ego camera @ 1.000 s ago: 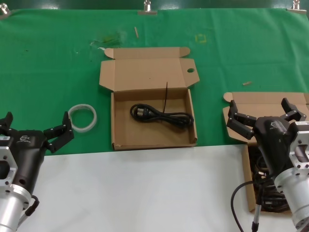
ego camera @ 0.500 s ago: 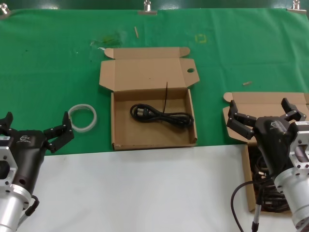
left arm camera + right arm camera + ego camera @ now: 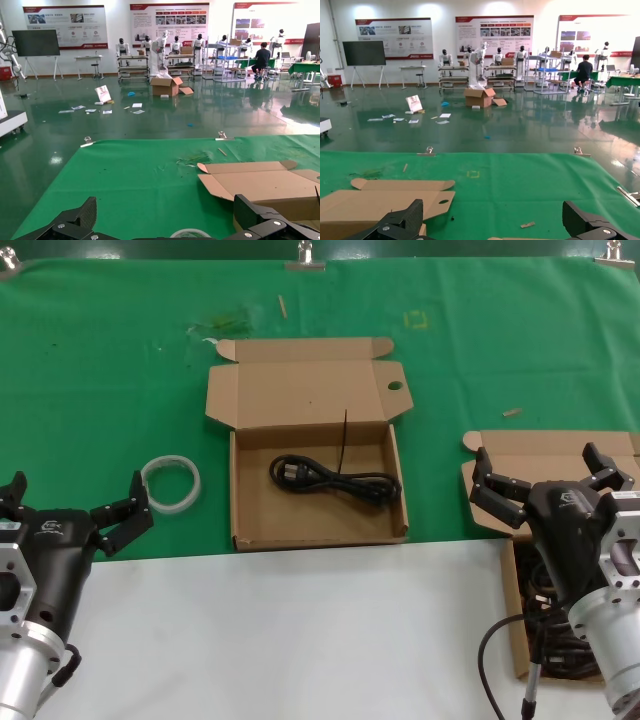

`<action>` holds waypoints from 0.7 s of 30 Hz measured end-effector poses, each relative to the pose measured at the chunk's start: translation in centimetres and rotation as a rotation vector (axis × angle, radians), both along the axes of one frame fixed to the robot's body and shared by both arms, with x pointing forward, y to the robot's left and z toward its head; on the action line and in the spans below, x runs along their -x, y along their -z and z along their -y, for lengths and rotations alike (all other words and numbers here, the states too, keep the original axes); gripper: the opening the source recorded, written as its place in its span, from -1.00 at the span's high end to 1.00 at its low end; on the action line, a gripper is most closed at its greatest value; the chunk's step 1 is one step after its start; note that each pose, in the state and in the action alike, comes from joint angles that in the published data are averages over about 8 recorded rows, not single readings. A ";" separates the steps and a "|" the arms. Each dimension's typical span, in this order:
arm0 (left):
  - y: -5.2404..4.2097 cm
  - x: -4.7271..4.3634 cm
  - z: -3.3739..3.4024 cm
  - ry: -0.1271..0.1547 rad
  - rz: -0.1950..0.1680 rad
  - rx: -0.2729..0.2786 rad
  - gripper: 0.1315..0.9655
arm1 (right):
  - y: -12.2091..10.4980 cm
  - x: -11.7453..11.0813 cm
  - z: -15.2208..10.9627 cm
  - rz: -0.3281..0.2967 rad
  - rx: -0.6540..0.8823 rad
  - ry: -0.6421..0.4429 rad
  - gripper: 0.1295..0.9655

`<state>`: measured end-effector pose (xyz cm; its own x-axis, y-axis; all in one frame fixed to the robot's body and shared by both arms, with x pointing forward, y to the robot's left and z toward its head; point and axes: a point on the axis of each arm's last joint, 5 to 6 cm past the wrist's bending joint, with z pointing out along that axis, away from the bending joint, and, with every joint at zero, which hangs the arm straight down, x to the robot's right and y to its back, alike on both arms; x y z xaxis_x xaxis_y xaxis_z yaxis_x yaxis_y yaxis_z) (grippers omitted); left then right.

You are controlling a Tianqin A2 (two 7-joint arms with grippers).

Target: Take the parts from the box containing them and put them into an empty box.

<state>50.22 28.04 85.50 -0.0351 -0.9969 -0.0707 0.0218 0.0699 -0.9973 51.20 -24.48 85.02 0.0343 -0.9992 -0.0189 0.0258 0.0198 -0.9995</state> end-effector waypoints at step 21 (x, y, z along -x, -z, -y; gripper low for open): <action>0.00 0.00 0.00 0.000 0.000 0.000 -1.00 | 0.0 0.0 0.0 0.000 0.000 0.000 -1.00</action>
